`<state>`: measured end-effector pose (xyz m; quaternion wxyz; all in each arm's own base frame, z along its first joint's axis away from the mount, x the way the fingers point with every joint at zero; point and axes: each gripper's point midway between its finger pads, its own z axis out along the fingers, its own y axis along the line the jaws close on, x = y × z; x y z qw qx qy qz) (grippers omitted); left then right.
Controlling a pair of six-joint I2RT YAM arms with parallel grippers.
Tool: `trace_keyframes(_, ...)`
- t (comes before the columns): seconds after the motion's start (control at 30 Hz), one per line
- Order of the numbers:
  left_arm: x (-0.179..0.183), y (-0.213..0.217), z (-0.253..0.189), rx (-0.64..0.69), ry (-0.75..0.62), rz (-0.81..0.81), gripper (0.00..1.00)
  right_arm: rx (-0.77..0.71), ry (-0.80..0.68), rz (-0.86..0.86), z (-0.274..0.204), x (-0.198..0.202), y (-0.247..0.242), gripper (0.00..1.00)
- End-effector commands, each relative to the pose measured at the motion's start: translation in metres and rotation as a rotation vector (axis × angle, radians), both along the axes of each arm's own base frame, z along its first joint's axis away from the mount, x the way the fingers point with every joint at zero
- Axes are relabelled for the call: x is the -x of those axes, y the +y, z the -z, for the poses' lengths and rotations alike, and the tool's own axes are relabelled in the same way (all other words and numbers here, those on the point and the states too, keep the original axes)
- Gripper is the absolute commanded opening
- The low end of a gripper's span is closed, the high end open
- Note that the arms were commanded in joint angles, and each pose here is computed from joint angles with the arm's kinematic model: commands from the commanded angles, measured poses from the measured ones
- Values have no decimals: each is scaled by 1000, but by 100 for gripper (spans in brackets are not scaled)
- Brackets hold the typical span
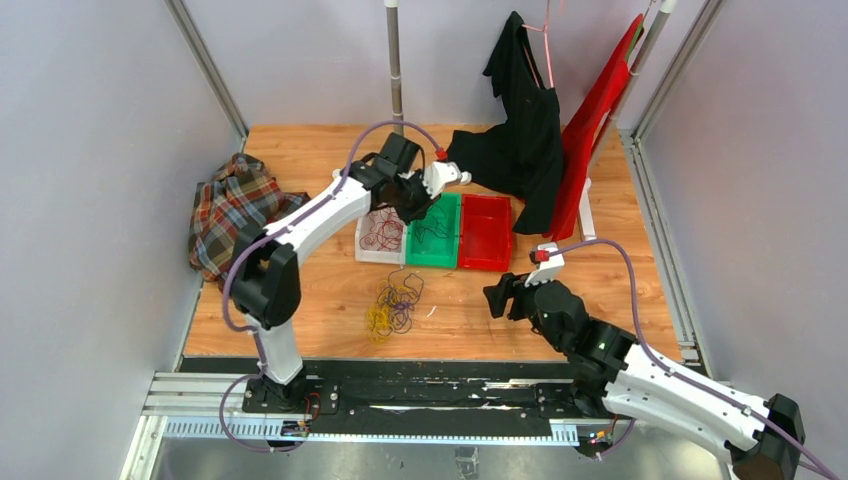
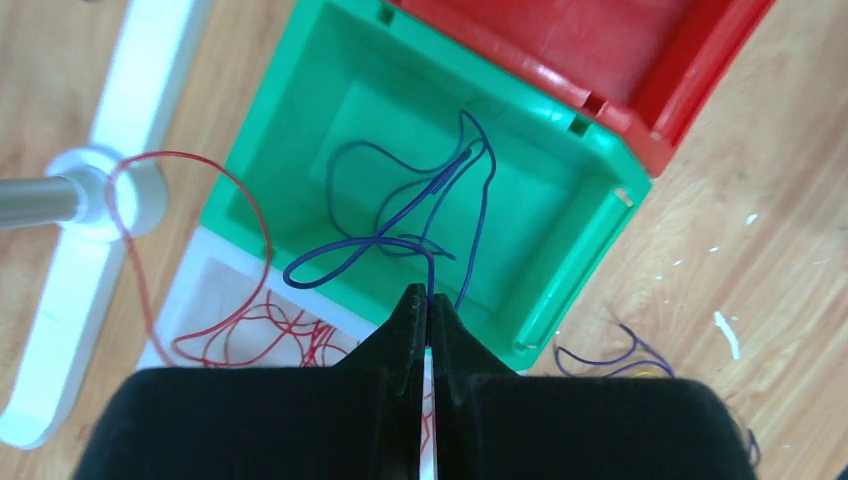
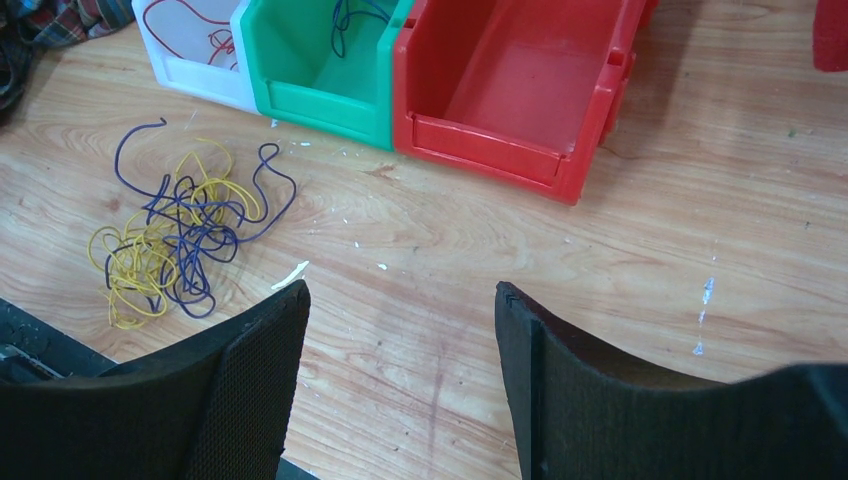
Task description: Untangle the cables
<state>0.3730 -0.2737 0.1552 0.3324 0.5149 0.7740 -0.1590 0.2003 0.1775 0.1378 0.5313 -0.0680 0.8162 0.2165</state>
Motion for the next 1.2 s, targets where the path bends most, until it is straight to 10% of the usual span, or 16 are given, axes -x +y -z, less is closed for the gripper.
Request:
trace_keyframes(0.0,-11,4,33,-121,-3,8,1,-38,-43,35,-22,-11,-1,68)
trace_keyframes(0.27,-27,3,63,-196,1,-12,3,-39,-39,37,-24,-15,1,68)
trace_keyframes(0.53,-14,-8,13,-104,0,24,57,-53,-45,17,-29,-16,7,68)
trace_keyframes(0.83,20,-1,-70,-1,-12,28,87,-63,-46,-7,-34,-16,13,68)
trace_keyframes(1.17,137,48,-17,-9,278,24,87,-54,-29,-58,-36,-17,28,67)
